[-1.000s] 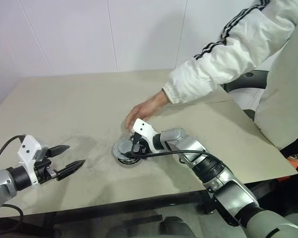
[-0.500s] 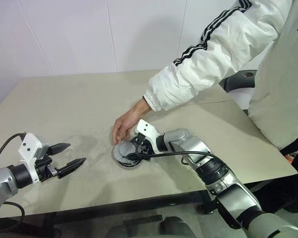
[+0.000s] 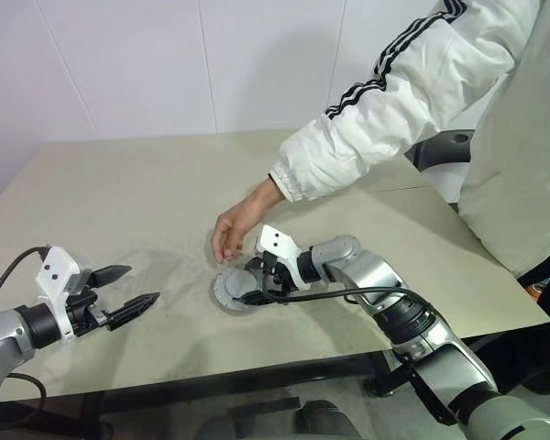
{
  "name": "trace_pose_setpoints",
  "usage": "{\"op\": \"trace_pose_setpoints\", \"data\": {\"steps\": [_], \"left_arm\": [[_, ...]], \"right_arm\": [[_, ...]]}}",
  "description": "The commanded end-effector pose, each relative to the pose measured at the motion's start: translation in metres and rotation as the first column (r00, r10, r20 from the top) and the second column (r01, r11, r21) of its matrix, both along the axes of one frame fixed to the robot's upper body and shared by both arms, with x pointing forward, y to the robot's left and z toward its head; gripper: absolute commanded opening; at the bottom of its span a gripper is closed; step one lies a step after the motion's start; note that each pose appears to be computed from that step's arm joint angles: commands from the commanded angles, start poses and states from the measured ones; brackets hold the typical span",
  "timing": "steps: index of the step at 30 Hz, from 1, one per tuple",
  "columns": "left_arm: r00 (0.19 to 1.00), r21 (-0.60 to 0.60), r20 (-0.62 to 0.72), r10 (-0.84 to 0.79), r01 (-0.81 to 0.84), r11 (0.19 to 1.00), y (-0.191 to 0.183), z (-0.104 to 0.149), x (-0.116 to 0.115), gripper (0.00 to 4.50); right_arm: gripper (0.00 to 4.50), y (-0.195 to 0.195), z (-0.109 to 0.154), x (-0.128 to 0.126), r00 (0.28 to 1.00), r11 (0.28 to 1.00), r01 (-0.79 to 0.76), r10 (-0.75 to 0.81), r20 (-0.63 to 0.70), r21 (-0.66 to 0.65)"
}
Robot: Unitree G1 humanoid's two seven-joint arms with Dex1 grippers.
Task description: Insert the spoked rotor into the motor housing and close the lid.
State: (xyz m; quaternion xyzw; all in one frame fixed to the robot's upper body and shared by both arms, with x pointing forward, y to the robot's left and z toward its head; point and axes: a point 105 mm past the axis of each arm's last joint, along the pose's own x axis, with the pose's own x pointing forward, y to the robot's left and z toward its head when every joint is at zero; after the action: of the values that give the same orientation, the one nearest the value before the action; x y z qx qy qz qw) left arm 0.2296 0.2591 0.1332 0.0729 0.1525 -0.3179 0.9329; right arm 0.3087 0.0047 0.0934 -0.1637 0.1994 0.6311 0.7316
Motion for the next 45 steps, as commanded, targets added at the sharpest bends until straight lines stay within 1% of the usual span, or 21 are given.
{"op": "trace_pose_setpoints", "data": {"steps": [1,8,12,18,26,36,45], "left_arm": [[0.999,0.019,0.033,-0.025,0.024,1.000,-0.004,0.010,0.002,4.50],[0.999,0.020,0.031,-0.027,0.026,0.999,-0.004,0.010,0.002,4.50],[0.999,0.020,0.034,-0.031,0.031,0.999,-0.004,0.011,0.003,4.50],[0.999,0.020,0.031,-0.037,0.037,0.999,-0.004,0.010,0.005,4.50],[0.999,0.021,0.029,-0.044,0.044,0.999,-0.004,0.010,0.007,4.50],[0.999,0.028,0.027,-0.040,0.039,0.999,-0.003,0.010,0.004,4.50],[0.999,0.032,0.029,-0.036,0.036,0.999,-0.003,0.010,0.002,4.50]], "right_arm": [[4.46,0.003,0.012,0.004,0.997,1.000,-0.012,0.011,0.070,0.013],[4.46,0.002,0.025,0.003,0.997,0.998,-0.025,0.020,0.077,0.057],[4.46,-0.009,0.037,-0.001,0.997,0.997,-0.033,0.027,0.070,0.076],[4.46,-0.029,0.042,0.000,0.996,0.998,-0.012,0.007,0.086,0.055],[4.46,-0.042,0.039,-0.005,0.996,0.999,-0.051,0.049,0.078,0.014],[4.46,-0.028,0.030,-0.011,0.993,0.996,-0.091,0.089,0.081,0.010],[4.46,-0.023,0.028,-0.007,0.992,0.997,-0.078,0.077,0.102,0.010]]}}
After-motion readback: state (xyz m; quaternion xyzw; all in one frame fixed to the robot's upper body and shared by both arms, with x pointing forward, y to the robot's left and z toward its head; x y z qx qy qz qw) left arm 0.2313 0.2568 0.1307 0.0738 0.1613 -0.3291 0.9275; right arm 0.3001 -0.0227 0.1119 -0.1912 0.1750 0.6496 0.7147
